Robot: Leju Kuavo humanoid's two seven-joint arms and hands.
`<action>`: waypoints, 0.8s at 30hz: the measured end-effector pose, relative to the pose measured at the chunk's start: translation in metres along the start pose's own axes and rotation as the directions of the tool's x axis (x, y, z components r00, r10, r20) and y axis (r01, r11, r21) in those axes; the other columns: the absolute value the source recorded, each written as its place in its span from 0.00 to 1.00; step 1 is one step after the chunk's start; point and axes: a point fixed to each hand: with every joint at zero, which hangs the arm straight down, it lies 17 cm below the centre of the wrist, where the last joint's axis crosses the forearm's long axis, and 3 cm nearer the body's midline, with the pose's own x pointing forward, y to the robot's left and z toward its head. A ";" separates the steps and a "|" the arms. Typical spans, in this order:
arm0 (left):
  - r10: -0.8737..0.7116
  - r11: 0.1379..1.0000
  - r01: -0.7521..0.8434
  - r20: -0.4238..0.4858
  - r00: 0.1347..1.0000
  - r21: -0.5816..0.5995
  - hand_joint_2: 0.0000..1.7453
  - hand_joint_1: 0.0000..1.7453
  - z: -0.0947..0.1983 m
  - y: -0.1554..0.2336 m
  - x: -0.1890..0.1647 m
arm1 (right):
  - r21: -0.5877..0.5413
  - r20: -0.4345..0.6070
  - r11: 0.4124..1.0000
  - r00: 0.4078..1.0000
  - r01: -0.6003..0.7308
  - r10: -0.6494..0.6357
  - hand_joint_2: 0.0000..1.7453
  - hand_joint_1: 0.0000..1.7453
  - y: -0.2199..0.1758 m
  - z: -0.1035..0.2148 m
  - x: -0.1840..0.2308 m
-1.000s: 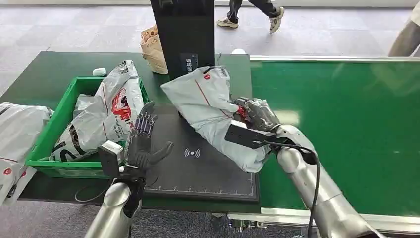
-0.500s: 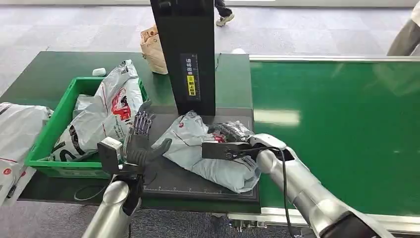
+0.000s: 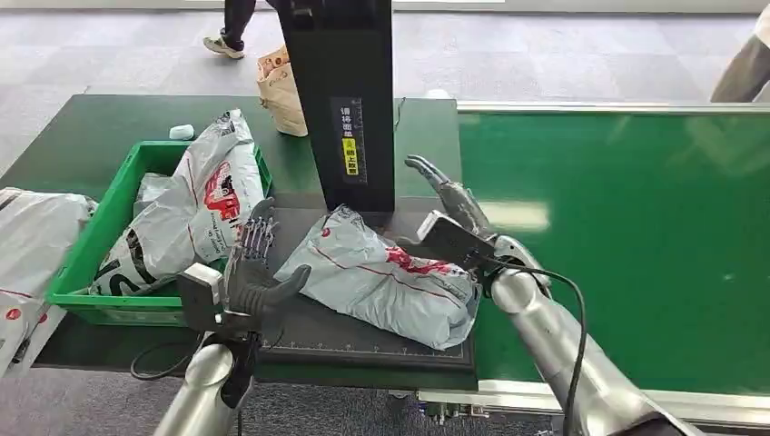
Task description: Moved the parcel from conveyor to table for the left to box.
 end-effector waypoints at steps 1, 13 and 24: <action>0.000 1.000 0.000 0.000 1.000 -0.001 1.00 0.00 0.000 0.000 0.000 | -0.037 0.017 0.999 1.000 0.026 -0.025 1.00 0.00 -0.007 0.002 0.004; -0.407 0.863 0.441 0.179 0.896 -0.247 1.00 0.00 -0.009 -0.064 0.000 | -0.344 0.115 0.914 0.976 0.215 -0.187 1.00 0.00 -0.073 0.066 0.014; -0.824 0.309 0.823 0.299 0.482 -0.476 1.00 0.00 -0.039 -0.095 -0.080 | -0.411 0.112 0.884 0.975 0.223 -0.194 1.00 0.00 -0.099 0.099 0.012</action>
